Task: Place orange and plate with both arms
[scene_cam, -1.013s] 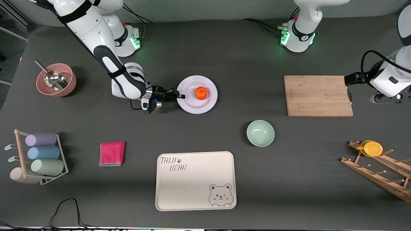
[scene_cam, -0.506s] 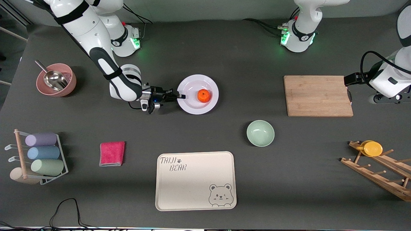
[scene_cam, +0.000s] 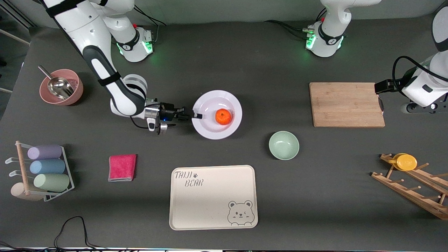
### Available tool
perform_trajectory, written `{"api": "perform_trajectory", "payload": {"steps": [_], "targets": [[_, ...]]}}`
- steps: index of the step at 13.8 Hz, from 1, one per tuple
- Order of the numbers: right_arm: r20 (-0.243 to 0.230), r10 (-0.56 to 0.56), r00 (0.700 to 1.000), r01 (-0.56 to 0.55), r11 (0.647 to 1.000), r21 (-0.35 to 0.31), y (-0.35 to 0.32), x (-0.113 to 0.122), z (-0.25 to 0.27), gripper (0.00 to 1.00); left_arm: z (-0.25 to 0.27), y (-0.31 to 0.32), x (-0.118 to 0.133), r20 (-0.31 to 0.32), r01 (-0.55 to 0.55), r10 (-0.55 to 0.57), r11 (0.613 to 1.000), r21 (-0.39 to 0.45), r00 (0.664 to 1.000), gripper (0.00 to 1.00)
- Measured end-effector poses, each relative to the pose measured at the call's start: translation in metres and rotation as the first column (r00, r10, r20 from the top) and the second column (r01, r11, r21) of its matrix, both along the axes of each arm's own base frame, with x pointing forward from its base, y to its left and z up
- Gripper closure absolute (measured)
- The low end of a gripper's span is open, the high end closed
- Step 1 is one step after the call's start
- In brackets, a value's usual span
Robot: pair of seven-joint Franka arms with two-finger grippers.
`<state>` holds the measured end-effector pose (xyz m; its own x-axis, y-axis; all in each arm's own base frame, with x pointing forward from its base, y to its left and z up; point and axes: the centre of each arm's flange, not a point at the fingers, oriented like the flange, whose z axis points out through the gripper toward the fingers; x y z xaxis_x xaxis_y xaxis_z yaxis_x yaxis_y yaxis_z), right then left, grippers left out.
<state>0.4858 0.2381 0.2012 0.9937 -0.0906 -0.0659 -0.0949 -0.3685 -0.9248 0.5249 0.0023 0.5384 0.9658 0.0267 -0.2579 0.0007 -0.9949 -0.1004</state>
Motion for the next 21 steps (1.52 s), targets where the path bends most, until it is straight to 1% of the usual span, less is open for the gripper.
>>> {"api": "perform_trajectory", "payload": {"steps": [2, 4, 6, 7, 9, 10, 12, 14, 15, 18, 21], "targets": [[-0.002, -0.031, 1.0, 0.031, 0.999, -0.029, -0.003, 0.046, 0.031, 0.9, 0.0, 0.0, 0.0, 0.0, 0.0, 0.0, 1.0, 0.0, 1.0, 0.0], [0.009, -0.06, 0.998, 0.061, 0.997, -0.056, -0.011, 0.096, 0.059, 0.9, 0.0, 0.0, 0.0, -0.001, 0.0, 0.0, 1.0, 0.0, 1.0, 0.0], [0.042, -0.076, 0.996, 0.079, 0.993, -0.089, -0.023, 0.144, 0.076, 0.9, 0.0, 0.0, 0.0, -0.001, 0.0, 0.0, 1.0, 0.0, 1.0, 0.0], [0.066, -0.071, 0.995, 0.077, 0.991, -0.107, -0.028, 0.166, 0.08, 0.9, 0.0, 0.0, 0.0, -0.001, 0.0, 0.0, 1.0, 0.0, 1.0, 0.0], [0.102, -0.066, 0.993, 0.078, 0.989, -0.122, -0.029, 0.206, 0.069, 0.9, -0.001, 0.0, 0.0, -0.002, 0.0, 0.0, 1.0, 0.0, 1.0, 0.0], [0.118, -0.066, 0.991, 0.081, 0.989, -0.126, -0.029, 0.222, 0.058, 0.9, -0.001, 0.0, 0.0, -0.002, 0.0, 0.0, 1.0, 0.0, 1.0, 0.0], [0.143, -0.061, 0.988, 0.083, 0.985, -0.155, -0.033, 0.244, 0.028, 0.9, -0.001, 0.0, 0.0, -0.002, 0.0, 0.0, 1.0, 0.0, 1.0, 0.0], [0.164, -0.056, 0.985, 0.086, 0.979, -0.186, -0.037, 0.257, 0.005, 0.9, -0.001, 0.0, 0.0, -0.002, 0.0, 0.0, 1.0, 0.0, 1.0, 0.0], [0.178, -0.056, 0.982, 0.094, 0.973, -0.213, -0.039, 0.262, -0.006, 0.9, -0.001, 0.0, 0.0, -0.002, 0.0, 0.0, 1.0, 0.0, 1.0, 0.0], [0.209, -0.02, 0.978, 0.081, 0.955, -0.286, -0.036, 0.266, -0.029, 0.9, -0.001, 0.0, 0.0, -0.002, -0.001, 0.001, 1.0, 0.0, 1.0, 0.0], [0.221, -0.008, 0.975, 0.079, 0.946, -0.315, -0.031, 0.266, -0.038, 0.9, -0.001, 0.0, 0.0, -0.002, -0.001, 0.001, 1.0, 0.0, 1.0, 0.0]]}}
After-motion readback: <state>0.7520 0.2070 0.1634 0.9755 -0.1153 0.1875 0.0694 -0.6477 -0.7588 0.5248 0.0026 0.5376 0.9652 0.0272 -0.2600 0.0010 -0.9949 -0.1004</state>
